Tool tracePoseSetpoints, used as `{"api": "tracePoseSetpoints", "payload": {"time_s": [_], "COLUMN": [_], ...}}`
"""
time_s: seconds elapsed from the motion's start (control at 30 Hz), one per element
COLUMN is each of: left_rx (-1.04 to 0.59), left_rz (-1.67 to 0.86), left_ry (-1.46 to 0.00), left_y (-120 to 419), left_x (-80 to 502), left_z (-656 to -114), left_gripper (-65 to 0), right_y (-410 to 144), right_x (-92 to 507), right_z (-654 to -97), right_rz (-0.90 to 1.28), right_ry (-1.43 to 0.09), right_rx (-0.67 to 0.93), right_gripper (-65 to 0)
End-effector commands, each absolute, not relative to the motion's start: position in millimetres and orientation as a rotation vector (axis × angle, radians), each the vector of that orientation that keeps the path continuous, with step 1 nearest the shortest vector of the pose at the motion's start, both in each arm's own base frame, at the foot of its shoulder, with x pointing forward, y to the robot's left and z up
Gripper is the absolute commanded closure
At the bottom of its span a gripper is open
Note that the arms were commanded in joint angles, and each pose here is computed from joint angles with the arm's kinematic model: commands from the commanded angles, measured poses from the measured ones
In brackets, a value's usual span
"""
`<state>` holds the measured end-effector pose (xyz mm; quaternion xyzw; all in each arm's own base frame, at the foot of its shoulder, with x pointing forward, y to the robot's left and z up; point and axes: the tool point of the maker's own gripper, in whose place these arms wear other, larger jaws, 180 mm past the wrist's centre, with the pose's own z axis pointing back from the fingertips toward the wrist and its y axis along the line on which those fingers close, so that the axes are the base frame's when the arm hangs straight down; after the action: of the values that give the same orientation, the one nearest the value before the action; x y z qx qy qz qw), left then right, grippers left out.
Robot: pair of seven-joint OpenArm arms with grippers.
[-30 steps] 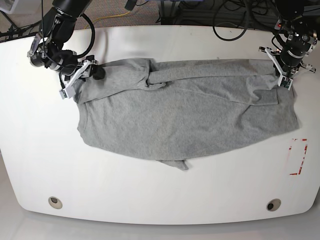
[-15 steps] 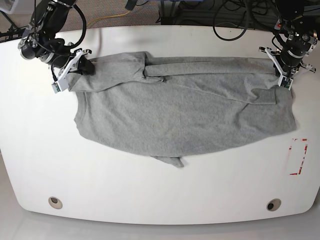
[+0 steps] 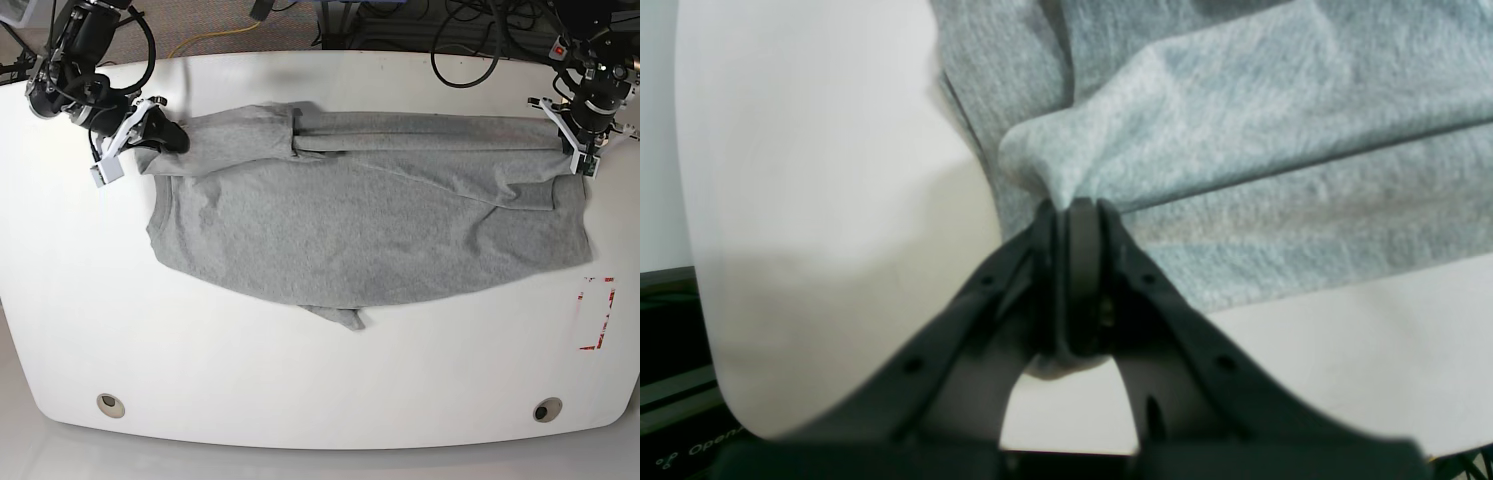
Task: Fold the T-shirt properly
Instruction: 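Pull the held shirt corner outward with the right gripper to smooth it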
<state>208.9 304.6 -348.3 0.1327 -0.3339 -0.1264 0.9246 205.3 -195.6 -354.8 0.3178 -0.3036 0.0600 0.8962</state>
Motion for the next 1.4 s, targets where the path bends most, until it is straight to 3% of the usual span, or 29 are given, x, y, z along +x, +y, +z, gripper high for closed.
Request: {"api": "tracePoseSetpoints", "payload": {"time_s": [0.0,0.07,0.3,0.37,0.6,1.0,1.37], "left_rx": [0.307,0.307,0.306,0.307,0.306,0.306,0.309], "left_rz": [-0.252,-0.252,-0.251,-0.251,-0.253,-0.253,-0.249], "left_ry": [-0.707,-0.706,-0.704,-0.703,-0.703,-0.703,-0.702], "left_y": [314,314,314,314,314,314,315], "left_x": [210,210,209,209,209,209,208], "left_z": [-338,-338,-338,-339,-339,-339,-339], "left_gripper": [0.0,0.0,0.0,0.0,0.0,0.0,0.0], "right_y": [-199,-200,-199,-199,-199,-196,-170], "right_x": [209,206,189,180,148,121,137], "right_z": [-351,-356,-365,-369,-384,-415,-417], "right_rz": [0.112,0.097,0.081,0.073,0.041,0.005,0.0], "right_ry": [-0.654,-0.641,-0.596,-0.573,-0.491,-0.382,-0.418], "right_rx": [0.674,0.682,0.683,0.684,0.684,0.583,0.583], "right_gripper": [0.0,-2.1,-40.9,-45.2,-40.1,-40.7,-39.5]}}
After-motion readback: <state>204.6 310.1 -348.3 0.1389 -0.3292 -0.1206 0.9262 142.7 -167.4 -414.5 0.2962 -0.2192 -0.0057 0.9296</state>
